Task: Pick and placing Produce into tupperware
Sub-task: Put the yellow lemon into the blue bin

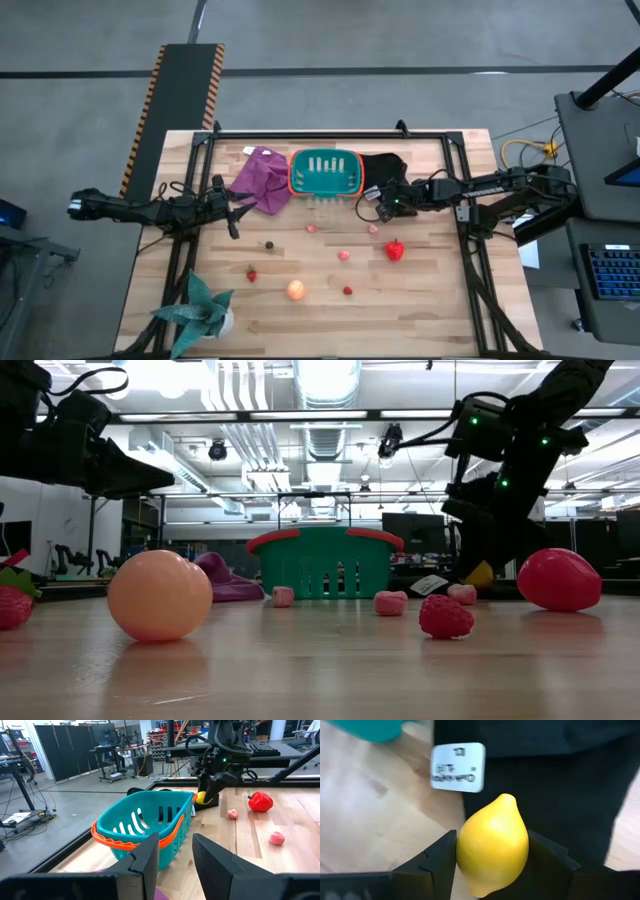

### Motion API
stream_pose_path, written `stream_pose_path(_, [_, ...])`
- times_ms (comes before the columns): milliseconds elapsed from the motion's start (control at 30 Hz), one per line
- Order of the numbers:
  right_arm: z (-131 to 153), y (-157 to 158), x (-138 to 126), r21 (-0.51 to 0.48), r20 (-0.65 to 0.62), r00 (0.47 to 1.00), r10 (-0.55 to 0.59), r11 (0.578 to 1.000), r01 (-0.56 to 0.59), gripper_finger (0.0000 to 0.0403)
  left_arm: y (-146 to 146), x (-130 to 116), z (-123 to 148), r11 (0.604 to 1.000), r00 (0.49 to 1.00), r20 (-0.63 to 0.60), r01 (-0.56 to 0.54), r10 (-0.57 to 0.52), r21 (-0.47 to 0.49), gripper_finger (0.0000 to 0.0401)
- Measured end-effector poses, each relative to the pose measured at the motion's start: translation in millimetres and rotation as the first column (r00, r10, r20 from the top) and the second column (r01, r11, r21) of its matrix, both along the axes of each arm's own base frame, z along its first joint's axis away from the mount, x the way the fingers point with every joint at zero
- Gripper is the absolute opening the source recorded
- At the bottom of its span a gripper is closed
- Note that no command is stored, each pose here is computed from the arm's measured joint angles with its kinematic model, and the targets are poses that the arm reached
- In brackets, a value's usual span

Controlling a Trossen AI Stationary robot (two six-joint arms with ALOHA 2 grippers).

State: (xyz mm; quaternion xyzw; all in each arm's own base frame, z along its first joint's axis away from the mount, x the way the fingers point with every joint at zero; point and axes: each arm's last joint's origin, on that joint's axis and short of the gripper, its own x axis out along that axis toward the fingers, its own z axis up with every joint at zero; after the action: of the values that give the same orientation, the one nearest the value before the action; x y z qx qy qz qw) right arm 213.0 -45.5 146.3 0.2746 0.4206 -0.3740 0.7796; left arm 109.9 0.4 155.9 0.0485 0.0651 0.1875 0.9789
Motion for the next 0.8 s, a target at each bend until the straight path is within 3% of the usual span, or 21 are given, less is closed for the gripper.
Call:
stream_pose_path(333, [22.3, -1.9, 14.7, -0.037, 0.058, 0.996, 0.065, 0.997, -0.063, 0.0196, 0.0, 0.0, 0.0, 1.000, 1.000, 0.000, 0.000, 0.000, 0.000, 0.0105])
stream_pose_path(800, [90.2, -2.2, 13.8, -0.175, 0.250, 0.954, 0.163, 0.977, -0.121, 0.0196, 0.0, 0.0, 0.0, 1.000, 1.000, 0.000, 0.000, 0.000, 0.000, 0.0105])
